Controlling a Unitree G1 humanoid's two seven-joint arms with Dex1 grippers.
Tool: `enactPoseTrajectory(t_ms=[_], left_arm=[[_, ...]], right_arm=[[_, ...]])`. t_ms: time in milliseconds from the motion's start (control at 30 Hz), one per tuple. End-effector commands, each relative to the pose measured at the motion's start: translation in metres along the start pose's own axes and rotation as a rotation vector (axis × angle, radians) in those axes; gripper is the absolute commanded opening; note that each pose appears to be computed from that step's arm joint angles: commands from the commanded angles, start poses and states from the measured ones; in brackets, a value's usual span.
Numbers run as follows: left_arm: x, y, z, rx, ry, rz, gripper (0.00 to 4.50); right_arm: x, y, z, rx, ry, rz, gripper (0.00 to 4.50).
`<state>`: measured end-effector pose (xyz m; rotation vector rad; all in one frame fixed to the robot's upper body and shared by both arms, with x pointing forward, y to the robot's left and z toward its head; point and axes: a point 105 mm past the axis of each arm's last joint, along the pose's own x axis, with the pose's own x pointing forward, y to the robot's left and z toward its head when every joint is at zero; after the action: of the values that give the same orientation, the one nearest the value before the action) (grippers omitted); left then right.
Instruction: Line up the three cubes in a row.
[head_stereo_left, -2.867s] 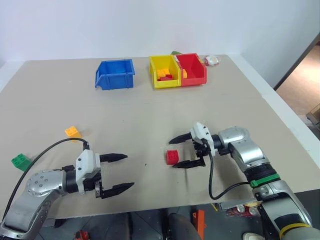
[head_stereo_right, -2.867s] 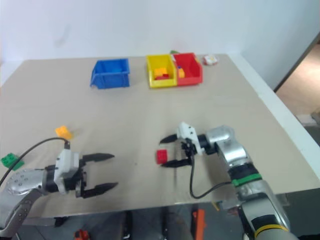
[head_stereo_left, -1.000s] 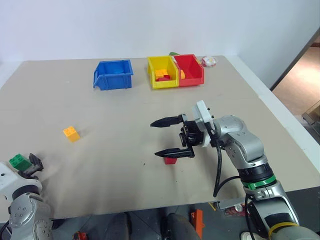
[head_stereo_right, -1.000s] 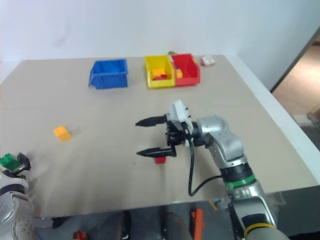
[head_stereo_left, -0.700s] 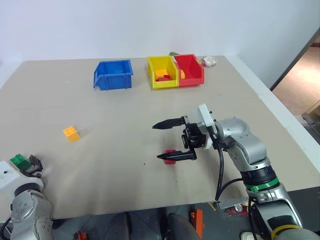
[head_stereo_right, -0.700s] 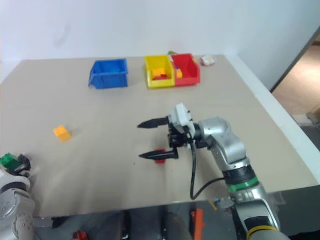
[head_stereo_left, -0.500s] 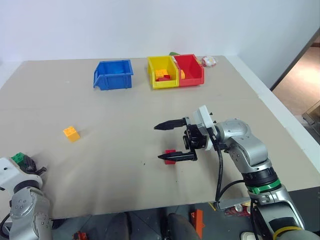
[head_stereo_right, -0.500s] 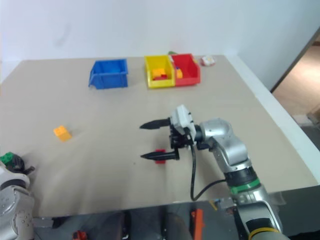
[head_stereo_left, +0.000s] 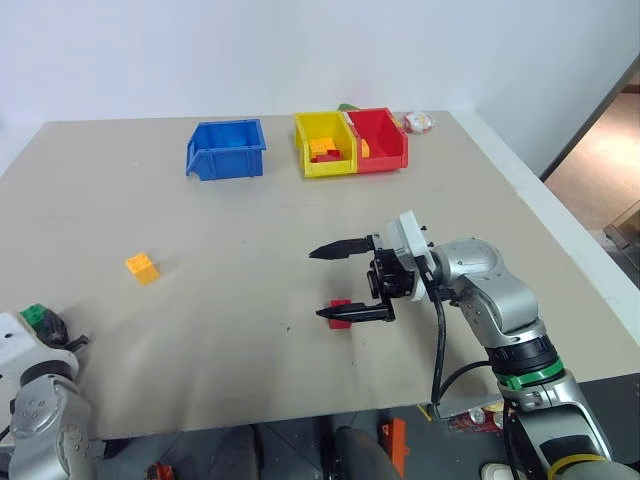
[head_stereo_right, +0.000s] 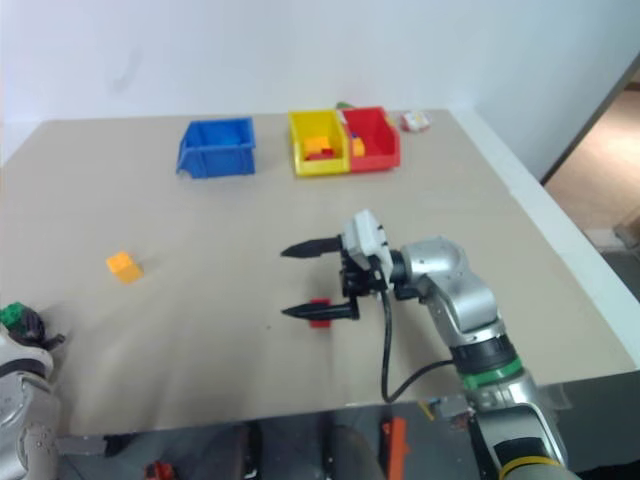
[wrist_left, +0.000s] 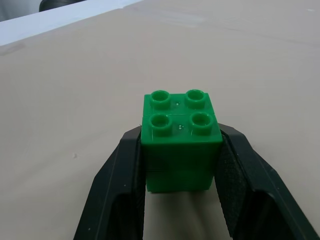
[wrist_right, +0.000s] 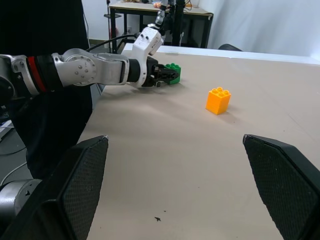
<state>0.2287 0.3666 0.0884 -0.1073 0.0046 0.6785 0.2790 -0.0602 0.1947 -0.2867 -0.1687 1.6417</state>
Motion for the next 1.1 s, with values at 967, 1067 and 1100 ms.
enactPoseTrajectory(t_ms=[967, 1067, 1100], left_arm=[[-0.104, -0.216, 0.044, 0.429, -0.123, -1.933, 1.31], [-0.111, -0.220, 0.033, 0.423, -0.118, -1.997, 1.31], [-0.112, -0.221, 0.030, 0.417, -0.116, -2.011, 1.31]], right_arm=[[-0.043, 0.001, 0.027, -0.076, 0.052, -0.237, 4.50], [-0.042, 0.001, 0.024, -0.077, 0.064, -0.237, 4.50], [-0.042, 0.001, 0.023, -0.079, 0.066, -0.237, 4.50]])
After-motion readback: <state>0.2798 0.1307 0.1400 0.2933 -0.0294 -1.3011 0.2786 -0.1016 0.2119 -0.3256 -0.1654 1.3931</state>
